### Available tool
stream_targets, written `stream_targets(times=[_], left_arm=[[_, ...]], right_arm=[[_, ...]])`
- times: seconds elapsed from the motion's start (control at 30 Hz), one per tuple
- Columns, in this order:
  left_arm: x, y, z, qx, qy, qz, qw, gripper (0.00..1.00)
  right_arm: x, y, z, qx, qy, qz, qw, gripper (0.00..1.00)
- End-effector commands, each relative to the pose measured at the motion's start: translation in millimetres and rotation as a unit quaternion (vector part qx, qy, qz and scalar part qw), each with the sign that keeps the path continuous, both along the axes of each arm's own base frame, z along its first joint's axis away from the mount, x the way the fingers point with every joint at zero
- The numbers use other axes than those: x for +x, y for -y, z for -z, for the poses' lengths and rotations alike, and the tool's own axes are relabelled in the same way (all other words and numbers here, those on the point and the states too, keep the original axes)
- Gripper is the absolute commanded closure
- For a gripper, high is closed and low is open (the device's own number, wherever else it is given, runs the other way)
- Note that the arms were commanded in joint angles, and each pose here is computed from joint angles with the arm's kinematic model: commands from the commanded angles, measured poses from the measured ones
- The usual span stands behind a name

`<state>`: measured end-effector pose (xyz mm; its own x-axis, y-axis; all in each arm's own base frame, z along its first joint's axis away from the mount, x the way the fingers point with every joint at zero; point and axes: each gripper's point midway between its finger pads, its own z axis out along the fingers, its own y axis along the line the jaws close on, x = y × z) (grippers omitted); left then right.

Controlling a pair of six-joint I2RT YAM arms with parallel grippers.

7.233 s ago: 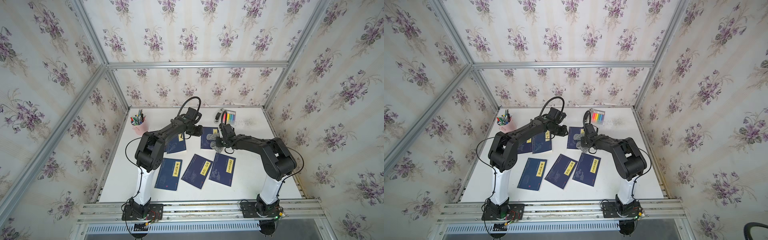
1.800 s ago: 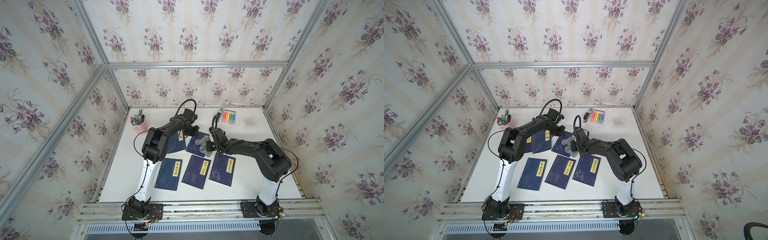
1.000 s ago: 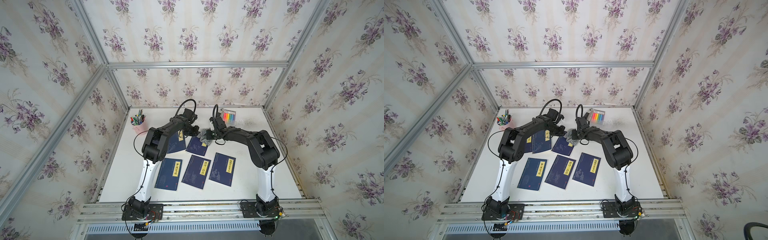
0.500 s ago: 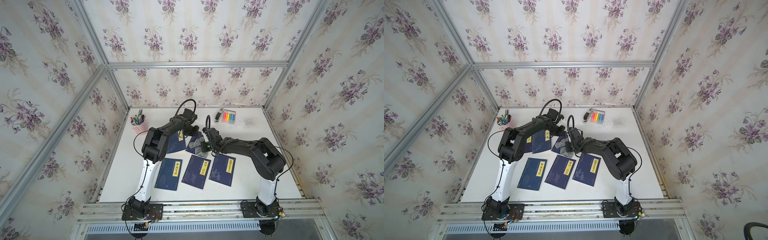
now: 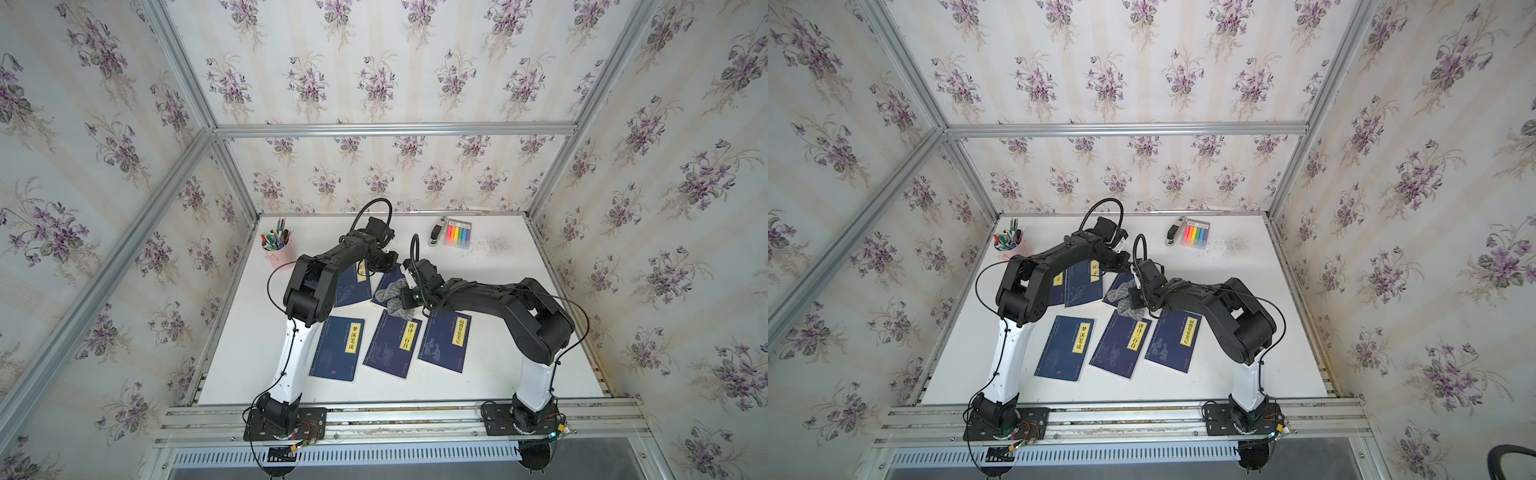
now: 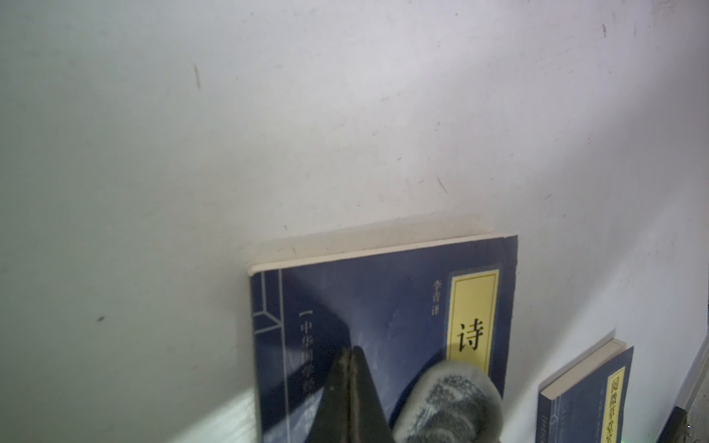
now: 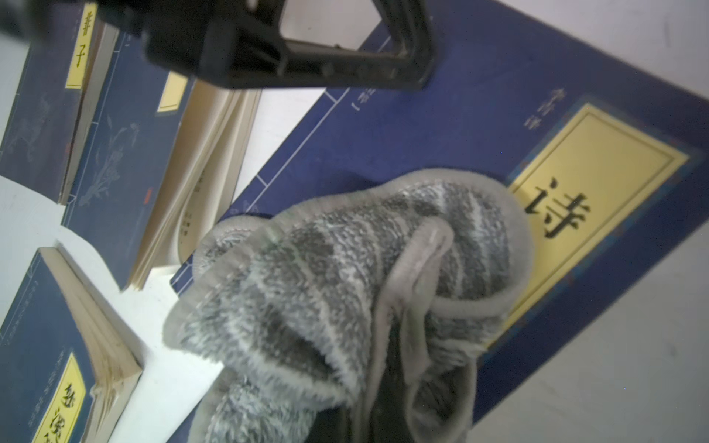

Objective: Wipe the cover of the book
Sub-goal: Wipe the dirt from the cover of the book.

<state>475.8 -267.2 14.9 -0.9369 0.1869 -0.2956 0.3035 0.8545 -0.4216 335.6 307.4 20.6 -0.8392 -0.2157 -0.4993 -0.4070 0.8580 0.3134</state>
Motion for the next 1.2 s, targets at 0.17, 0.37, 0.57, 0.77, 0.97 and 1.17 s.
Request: stream_targets(times=[0.17, 0.37, 0.57, 0.77, 0.97, 1.17], left_arm=[[-18.9, -31.4, 34.2, 0.083, -0.046, -0.020, 0.995, 1.00], [-18.6, -31.3, 33.8, 0.083, -0.046, -0.020, 0.995, 1.00], [-18.4, -31.8, 34.2, 0.083, -0.046, -0.022, 0.995, 1.00], [-18.4, -31.9, 34.5, 0.083, -0.046, -0.022, 0.995, 1.00], [-18.9, -31.0, 34.4, 0.082, -0.047, -0.021, 0.995, 1.00], [-18.8, -31.1, 34.4, 0.082, -0.047, -0.022, 0.995, 1.00]], right_arm=[[-19.1, 21.4, 36.7, -0.046, -0.081, -0.004, 0.996, 1.00], [25.9, 53.5, 37.1, -0.050, -0.069, 0.049, 0.995, 1.00], [68.7, 82.3, 38.1, -0.049, -0.061, 0.089, 0.993, 1.00], [82.9, 75.5, 41.1, -0.039, -0.064, 0.087, 0.993, 1.00], [57.9, 55.2, 36.1, -0.024, -0.066, 0.054, 0.996, 1.00], [0.3, 16.9, 38.0, -0.022, -0.079, -0.005, 0.997, 1.00]])
